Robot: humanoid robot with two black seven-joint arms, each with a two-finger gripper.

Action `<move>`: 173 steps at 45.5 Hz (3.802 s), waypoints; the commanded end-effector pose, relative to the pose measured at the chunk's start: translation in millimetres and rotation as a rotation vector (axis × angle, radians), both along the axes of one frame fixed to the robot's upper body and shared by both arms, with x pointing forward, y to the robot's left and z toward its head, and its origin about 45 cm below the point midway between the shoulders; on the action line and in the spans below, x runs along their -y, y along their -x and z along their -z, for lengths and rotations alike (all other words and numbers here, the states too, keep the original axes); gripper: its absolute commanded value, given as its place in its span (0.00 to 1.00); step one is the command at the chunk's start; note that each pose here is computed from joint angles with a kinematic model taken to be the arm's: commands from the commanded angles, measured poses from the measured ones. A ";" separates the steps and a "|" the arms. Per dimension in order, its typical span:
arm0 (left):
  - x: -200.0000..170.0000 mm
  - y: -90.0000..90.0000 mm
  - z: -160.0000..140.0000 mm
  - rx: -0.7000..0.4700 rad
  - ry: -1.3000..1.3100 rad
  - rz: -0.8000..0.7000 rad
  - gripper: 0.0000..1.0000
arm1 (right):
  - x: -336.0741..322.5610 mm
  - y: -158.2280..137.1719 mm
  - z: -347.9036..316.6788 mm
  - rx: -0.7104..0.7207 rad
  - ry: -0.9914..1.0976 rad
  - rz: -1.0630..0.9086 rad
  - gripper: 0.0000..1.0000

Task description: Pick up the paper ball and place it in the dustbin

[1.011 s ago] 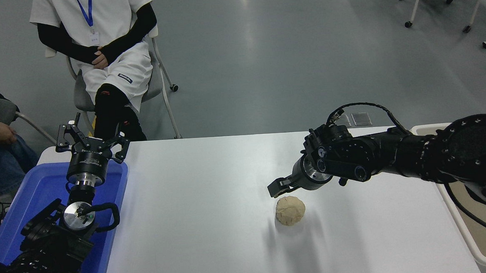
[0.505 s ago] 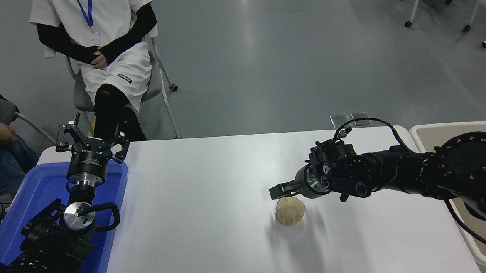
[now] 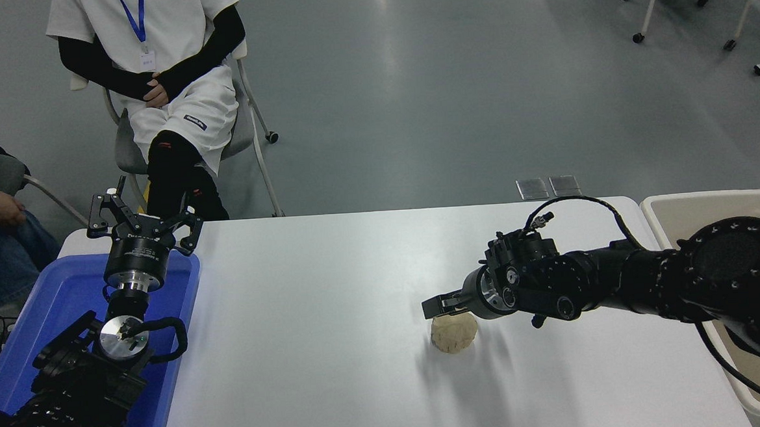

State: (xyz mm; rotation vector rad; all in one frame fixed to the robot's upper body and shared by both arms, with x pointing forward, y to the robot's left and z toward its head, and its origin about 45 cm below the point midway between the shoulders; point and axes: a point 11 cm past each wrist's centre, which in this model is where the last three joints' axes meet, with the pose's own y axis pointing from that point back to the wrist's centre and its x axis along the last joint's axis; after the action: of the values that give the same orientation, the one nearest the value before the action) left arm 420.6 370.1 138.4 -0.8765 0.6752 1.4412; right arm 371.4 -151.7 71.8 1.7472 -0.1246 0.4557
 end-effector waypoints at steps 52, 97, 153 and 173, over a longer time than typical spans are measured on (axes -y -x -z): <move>0.2 0.0 0.1 0.000 -0.001 0.001 0.99 | -13.7 19.7 6.0 -0.059 -0.038 -0.018 1.00; 0.2 0.0 0.1 0.000 -0.001 0.001 0.99 | -24.5 24.4 -8.3 -0.167 -0.049 0.058 0.00; 0.1 0.0 0.2 -0.001 -0.001 0.001 0.99 | 49.7 -77.4 -254.2 0.005 0.154 0.032 0.00; 0.1 0.0 0.2 -0.001 -0.001 0.001 0.99 | 77.2 -82.8 -324.9 0.131 0.186 0.075 0.00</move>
State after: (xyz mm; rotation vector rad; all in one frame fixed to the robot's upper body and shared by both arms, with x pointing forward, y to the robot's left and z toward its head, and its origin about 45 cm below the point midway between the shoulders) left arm 420.6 369.9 138.3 -0.8747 0.6751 1.4407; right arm 451.9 -214.1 362.6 1.5623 -0.1723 0.4774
